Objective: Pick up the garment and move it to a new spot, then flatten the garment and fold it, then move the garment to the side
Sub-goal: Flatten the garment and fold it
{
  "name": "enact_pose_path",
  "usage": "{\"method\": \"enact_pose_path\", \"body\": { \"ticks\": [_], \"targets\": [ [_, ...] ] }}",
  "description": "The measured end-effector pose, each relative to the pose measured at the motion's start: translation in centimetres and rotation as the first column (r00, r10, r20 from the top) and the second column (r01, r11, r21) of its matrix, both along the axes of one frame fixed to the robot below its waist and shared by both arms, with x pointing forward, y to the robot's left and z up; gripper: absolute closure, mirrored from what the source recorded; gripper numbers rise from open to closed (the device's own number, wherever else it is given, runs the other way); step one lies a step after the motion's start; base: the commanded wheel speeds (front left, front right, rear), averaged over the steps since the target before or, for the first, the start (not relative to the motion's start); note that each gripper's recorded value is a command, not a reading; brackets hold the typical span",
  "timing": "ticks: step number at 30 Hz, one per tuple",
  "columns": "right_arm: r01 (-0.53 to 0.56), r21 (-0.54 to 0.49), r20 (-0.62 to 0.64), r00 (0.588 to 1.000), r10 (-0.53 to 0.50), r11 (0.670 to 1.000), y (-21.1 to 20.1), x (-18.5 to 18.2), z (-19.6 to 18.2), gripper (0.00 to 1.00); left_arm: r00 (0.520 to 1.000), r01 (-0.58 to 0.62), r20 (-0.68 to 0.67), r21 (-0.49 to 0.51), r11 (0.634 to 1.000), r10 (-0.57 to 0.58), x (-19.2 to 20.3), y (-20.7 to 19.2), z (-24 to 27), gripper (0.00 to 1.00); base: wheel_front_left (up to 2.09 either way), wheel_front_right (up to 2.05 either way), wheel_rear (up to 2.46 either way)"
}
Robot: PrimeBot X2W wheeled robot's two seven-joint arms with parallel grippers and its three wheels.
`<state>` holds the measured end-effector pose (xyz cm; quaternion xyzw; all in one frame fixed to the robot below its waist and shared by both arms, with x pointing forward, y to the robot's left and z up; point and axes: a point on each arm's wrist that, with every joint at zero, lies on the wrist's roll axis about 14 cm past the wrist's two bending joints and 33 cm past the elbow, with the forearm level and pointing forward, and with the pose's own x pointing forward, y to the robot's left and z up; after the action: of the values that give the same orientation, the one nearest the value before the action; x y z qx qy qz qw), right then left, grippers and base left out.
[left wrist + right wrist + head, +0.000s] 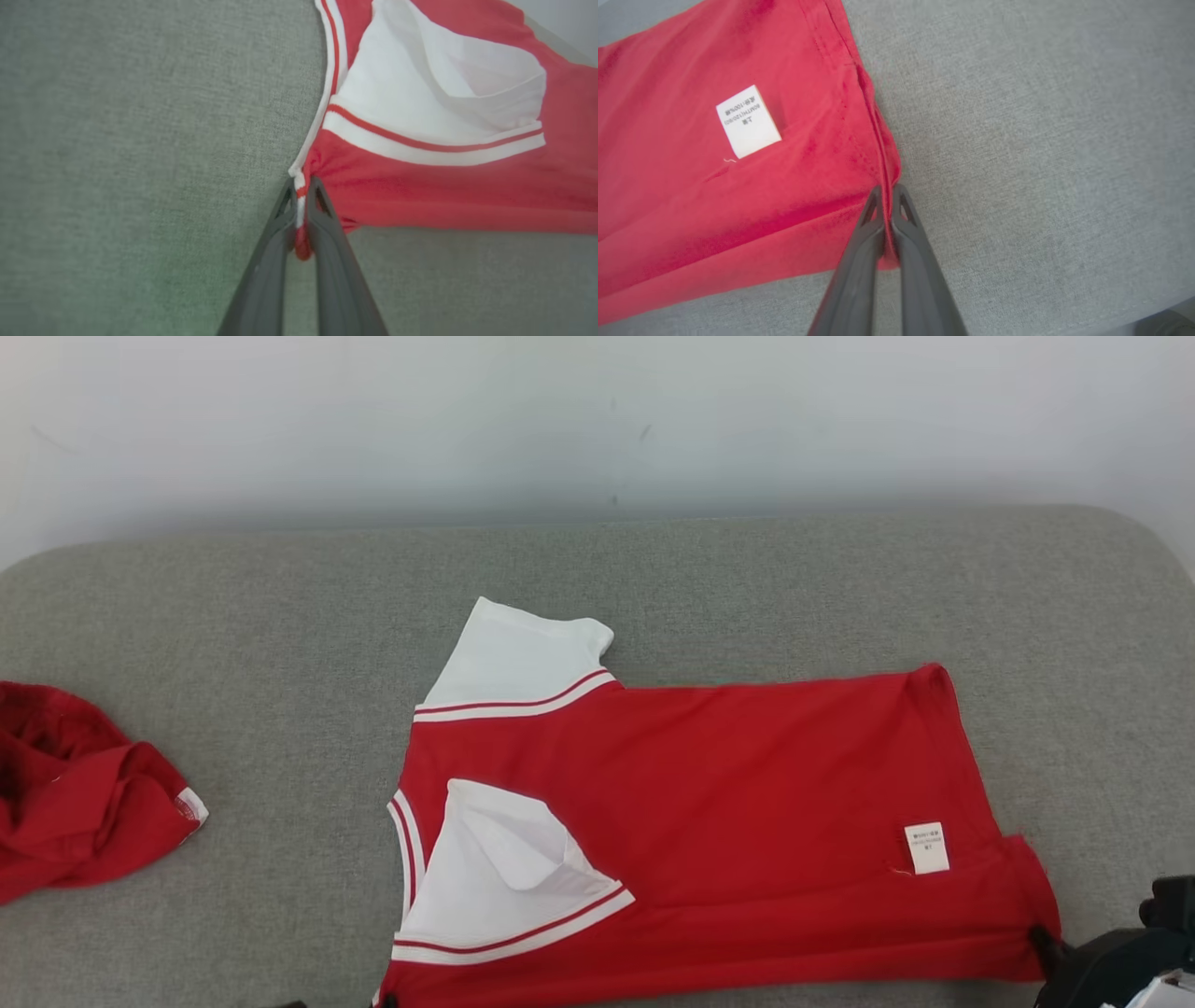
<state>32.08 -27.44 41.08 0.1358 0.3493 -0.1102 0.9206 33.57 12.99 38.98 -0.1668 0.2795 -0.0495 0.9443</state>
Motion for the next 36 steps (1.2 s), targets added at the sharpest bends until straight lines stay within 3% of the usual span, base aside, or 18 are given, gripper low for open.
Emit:
{"method": "enact_pose_path", "body": {
  "ticks": [6, 7, 8, 9, 10, 16, 20, 24, 31, 36],
  "targets": [
    [-0.01, 0.043, -0.039, 0.999, 0.012, 0.999, 1.0, -0.9, -1.7, 1.0, 0.999, -0.012, -0.038, -0.008, 1.0, 0.011, -1.3, 0.2, -0.6, 1.0, 0.0, 0.0, 0.0],
    [-0.012, 0.047, -0.042, 0.999, 0.014, 0.999, 1.1, -0.9, -1.8, 0.61, 0.999, -0.012, -0.043, -0.008, 1.0, 0.012, -1.4, 0.2, -0.7, 1.0, 0.0, 0.0, 0.0],
    [-0.014, 0.05, -0.045, 0.999, 0.016, 0.999, 1.2, -1.0, -2.0, 0.0, 0.999, -0.014, -0.046, -0.007, 1.0, 0.013, -1.5, 0.3, -0.7, 1.0, 0.0, 0.0, 0.0],
    [-0.014, 0.056, -0.052, 0.998, 0.017, 0.998, 1.3, -1.1, -2.2, 0.0, 0.999, -0.014, -0.046, -0.007, 1.0, 0.014, -1.6, 0.3, -0.7, 0.59, 0.0, 0.0, 0.0],
    [-0.014, 0.062, -0.056, 0.998, 0.017, 0.998, 1.4, -1.2, -2.4, 0.0, 0.999, -0.015, -0.047, -0.008, 1.0, 0.014, -1.7, 0.3, -0.7, 0.0, 0.0, 0.0, 0.0],
    [-0.02, 0.059, -0.059, 0.998, 0.023, 0.998, 1.2, -0.9, -1.6, 0.0, 0.998, -0.041, -0.044, 0.003, 0.999, 0.041, -1.2, 1.3, -0.1, 0.0, 0.0, 0.0, 0.0],
    [-0.018, -0.012, -0.009, 1.0, 0.017, 1.0, 0.0, 0.5, 1.0, 0.0, 0.997, -0.077, -0.011, 0.053, 0.996, 0.078, 0.2, 3.9, 1.2, 0.0, 0.0, 0.0, 0.0],
    [-0.063, -0.092, 0.075, 0.995, 0.07, 0.994, 0.2, 3.6, 4.5, 0.0, 0.993, -0.072, 0.103, 0.064, 0.995, 0.065, 4.0, 4.6, 4.6, 0.0, 0.0, 0.0, 0.0],
    [-0.179, -0.195, 0.187, 0.958, 0.216, 0.964, 2.6, 10.2, 8.3, 0.0, 0.978, 0.047, 0.198, 0.1, 0.994, -0.066, 11.6, 1.9, 7.9, 0.0, 0.0, 0.0, 0.0],
    [-0.301, -0.204, 0.185, 0.923, 0.338, 0.932, 6.4, 14.0, 7.9, 0.0, 0.974, 0.165, 0.126, 0.166, 0.972, -0.187, 16.5, -0.3, 6.9, 0.0, 0.0, 0.0, 0.0]
  ]
}}
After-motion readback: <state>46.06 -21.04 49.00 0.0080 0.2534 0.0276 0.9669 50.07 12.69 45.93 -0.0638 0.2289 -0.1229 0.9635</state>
